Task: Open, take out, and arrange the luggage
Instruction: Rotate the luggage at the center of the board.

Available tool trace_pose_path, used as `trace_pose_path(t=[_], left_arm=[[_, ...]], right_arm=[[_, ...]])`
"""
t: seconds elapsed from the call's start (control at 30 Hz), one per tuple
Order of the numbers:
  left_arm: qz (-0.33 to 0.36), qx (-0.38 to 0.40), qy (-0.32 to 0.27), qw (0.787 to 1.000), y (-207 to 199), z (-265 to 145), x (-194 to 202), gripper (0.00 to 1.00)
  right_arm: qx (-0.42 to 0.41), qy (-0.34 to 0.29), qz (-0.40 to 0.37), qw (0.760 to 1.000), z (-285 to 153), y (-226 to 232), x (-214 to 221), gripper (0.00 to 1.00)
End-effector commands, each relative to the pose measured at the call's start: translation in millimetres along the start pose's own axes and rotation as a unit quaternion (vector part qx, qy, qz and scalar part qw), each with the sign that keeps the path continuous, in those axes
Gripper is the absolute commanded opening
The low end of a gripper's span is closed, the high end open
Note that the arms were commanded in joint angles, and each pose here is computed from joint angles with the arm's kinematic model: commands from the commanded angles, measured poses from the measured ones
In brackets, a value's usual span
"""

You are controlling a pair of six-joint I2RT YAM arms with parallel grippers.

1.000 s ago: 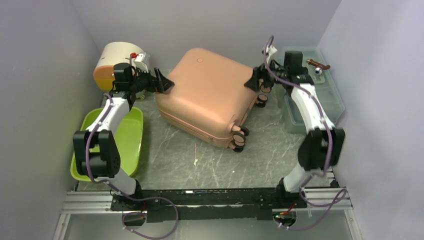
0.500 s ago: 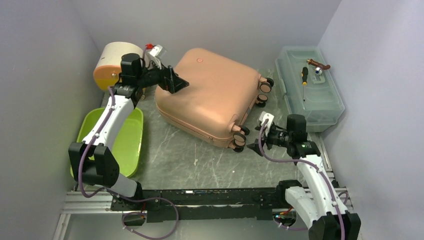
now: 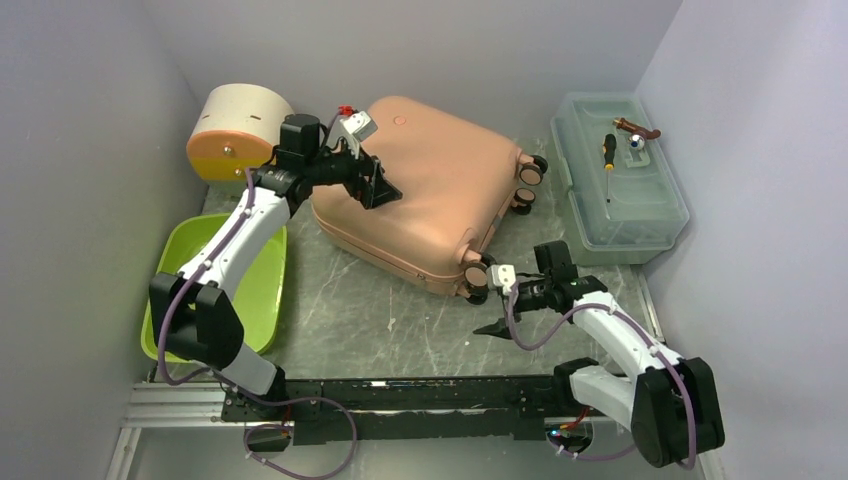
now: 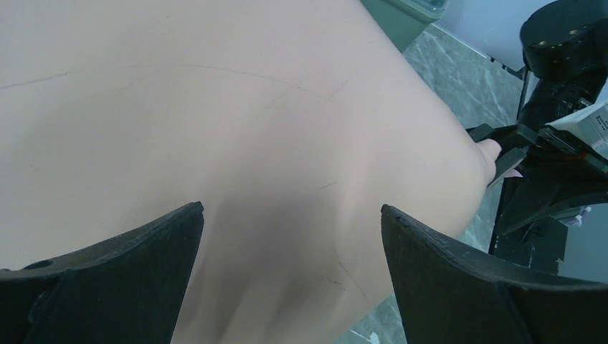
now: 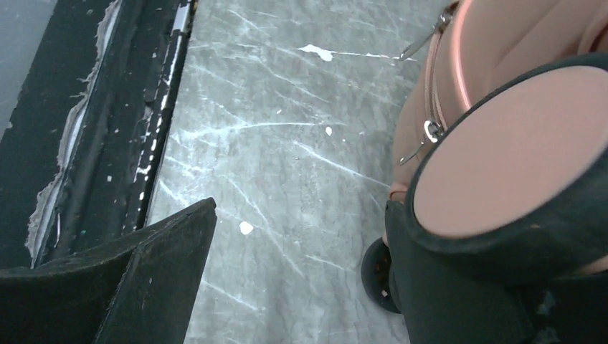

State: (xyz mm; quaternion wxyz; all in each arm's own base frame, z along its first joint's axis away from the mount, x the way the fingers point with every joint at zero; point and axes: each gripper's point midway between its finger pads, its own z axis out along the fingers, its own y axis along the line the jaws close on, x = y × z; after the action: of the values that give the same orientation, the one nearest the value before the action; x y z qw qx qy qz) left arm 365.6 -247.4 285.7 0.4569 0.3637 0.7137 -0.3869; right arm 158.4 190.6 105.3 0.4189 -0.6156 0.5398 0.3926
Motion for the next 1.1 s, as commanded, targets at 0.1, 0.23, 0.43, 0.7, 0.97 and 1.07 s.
trace_pose_path(t=[0.1,0.23,0.43,0.7,0.97,1.07], left_arm=[[0.027,-0.038,-0.004,0.999,18.5,0.2,-9.9,0.99],[0.023,-0.082,0.002,0.996,37.7,0.3,-5.0,1.00],[0.009,-0.109,0.016,0.994,56.9,6.2,8.9,0.99],[-0.011,-0.095,0.020,0.995,58.3,15.2,16.3,1.00],[-0.023,-0.084,0.018,0.996,57.9,20.1,17.7,1.00],[-0.032,-0.082,0.021,0.996,59.4,23.6,22.5,0.99]], right_arm=[[0.109,-0.026,0.000,0.994,16.1,-69.5,-29.4,0.83],[0.151,-0.022,0.039,0.987,11.1,-83.3,-30.6,0.81],[0.218,-0.053,0.118,0.967,-15.6,-111.9,-39.1,0.81],[0.286,-0.087,0.138,0.944,-56.5,-141.3,-40.1,0.81],[0.261,-0.055,0.058,0.962,-46.1,-135.1,-13.6,0.82],[0.251,-0.061,0.057,0.964,-42.9,-134.7,-15.6,0.79]])
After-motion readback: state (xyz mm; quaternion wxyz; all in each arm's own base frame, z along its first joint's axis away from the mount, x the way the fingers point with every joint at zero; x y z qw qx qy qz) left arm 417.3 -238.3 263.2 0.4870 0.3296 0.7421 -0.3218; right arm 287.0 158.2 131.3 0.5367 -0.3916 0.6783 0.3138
